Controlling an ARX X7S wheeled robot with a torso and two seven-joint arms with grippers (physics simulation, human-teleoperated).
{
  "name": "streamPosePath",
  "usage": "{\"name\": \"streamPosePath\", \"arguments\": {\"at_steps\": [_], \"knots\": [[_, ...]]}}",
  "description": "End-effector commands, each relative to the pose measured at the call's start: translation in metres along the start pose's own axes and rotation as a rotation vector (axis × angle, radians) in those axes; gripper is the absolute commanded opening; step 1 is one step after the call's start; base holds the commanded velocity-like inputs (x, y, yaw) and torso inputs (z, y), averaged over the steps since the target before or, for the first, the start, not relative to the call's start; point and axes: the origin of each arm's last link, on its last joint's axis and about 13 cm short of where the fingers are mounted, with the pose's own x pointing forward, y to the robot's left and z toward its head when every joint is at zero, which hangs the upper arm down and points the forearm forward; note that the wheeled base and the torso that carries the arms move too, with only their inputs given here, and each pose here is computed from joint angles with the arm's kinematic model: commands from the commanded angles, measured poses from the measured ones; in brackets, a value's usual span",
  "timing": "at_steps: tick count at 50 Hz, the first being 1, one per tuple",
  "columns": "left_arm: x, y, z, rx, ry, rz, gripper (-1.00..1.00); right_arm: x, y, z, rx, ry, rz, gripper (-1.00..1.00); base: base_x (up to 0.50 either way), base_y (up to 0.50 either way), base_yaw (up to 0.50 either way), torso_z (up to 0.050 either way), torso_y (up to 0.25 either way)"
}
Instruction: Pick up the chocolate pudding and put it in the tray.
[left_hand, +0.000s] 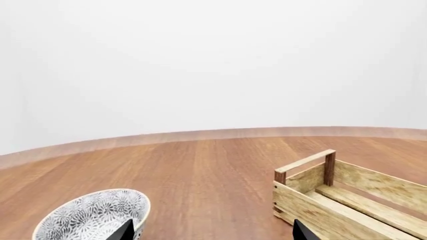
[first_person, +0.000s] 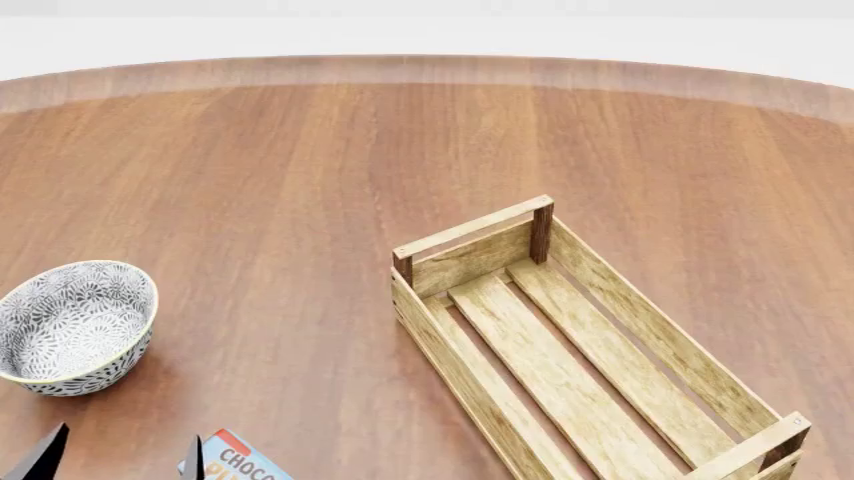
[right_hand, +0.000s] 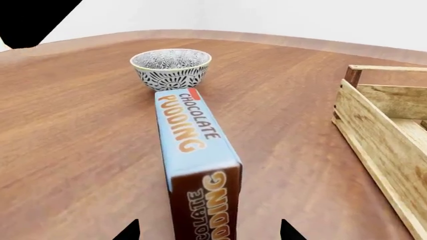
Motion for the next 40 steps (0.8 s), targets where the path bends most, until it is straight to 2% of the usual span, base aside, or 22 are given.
{"name": "streamPosePath", "arguments": {"at_steps": [1, 40], "knots": [[0.000, -0.001, -0.001, 0.000, 0.000, -0.004, 1.00, 0.005, -0.002, -0.001, 0.000, 0.002, -0.001, 1.00, 0.00, 0.00, 0.00, 0.000, 0.000], [-0.001, -0.002, 0.001, 0.002, -0.001, -0.011, 1.00, 0.024, -0.004, 0.002, -0.008, -0.002, 0.013, 1.00, 0.00, 0.00, 0.00, 0.000, 0.000]]}}
